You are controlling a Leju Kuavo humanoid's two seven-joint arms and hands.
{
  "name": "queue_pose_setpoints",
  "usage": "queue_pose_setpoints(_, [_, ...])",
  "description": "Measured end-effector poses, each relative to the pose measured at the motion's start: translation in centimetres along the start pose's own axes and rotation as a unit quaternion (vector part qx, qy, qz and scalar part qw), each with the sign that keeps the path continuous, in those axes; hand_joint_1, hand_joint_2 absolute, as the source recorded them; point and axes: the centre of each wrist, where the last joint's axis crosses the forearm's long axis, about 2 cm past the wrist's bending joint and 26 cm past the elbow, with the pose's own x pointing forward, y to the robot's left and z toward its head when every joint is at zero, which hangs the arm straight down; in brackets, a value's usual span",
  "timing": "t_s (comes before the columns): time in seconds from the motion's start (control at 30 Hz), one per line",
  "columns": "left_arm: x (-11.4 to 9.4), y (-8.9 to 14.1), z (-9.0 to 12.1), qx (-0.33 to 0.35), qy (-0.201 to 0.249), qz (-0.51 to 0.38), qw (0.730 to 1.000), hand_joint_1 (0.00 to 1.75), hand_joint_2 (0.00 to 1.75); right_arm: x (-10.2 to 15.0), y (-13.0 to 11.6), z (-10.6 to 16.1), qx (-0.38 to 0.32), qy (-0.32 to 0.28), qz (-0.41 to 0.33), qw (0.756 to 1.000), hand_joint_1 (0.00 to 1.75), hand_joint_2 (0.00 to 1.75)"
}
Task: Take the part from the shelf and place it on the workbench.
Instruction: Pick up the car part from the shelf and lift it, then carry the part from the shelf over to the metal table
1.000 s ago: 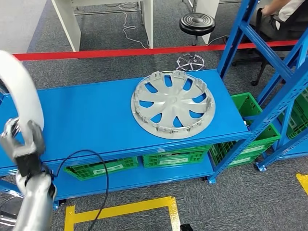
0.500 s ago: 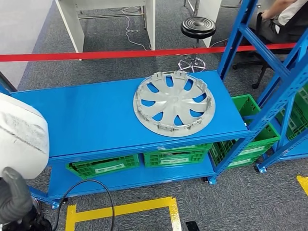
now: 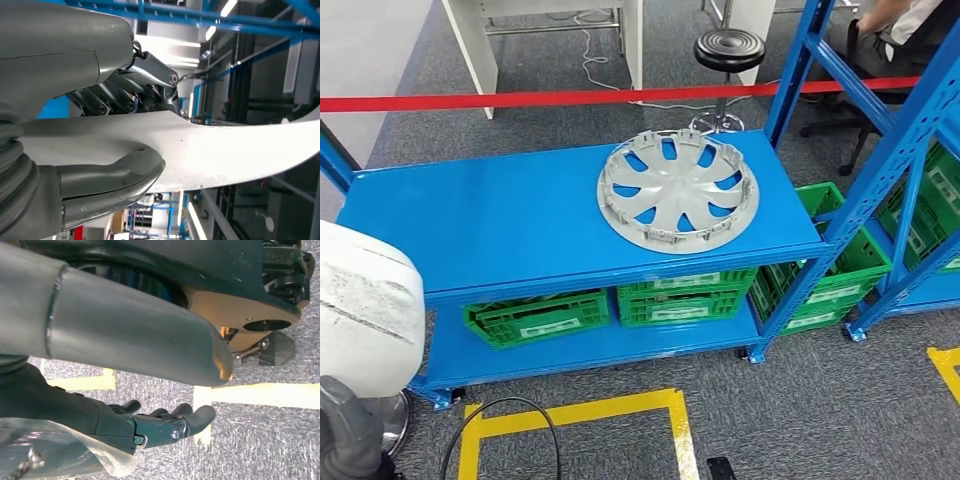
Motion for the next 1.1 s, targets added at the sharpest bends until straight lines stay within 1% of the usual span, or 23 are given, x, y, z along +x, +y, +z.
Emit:
queue_pose_setpoints(0.3, [0.2,-0.3,0.6,0.011,0.007,-0.009,1.000,1.75,1.75,-0.1,0.0,0.0,0.007,-0.015,0.002,1.000,0.00,0.00])
queue_pose_setpoints(0.47, [0.4,-0.6,0.6,0.007,0.005,-0.008,1.000,1.75,1.75,0.4,-0.1,-0.1,0.014,-0.028,-0.007,0.999,0.00,0.00])
queue_pose_setpoints(0.93, [1.0,-0.8,0.8,0.006,-0.005,-0.025,1.000,1.75,1.75,0.1,0.1,0.0,0.032,-0.031,-0.035,0.998,0.00,0.00])
queue_pose_setpoints(1.1, [1.3,-0.9,0.8,0.008,-0.015,-0.042,0.999,1.75,1.75,0.1,0.2,0.0,0.040,-0.026,-0.029,0.998,0.00,0.00])
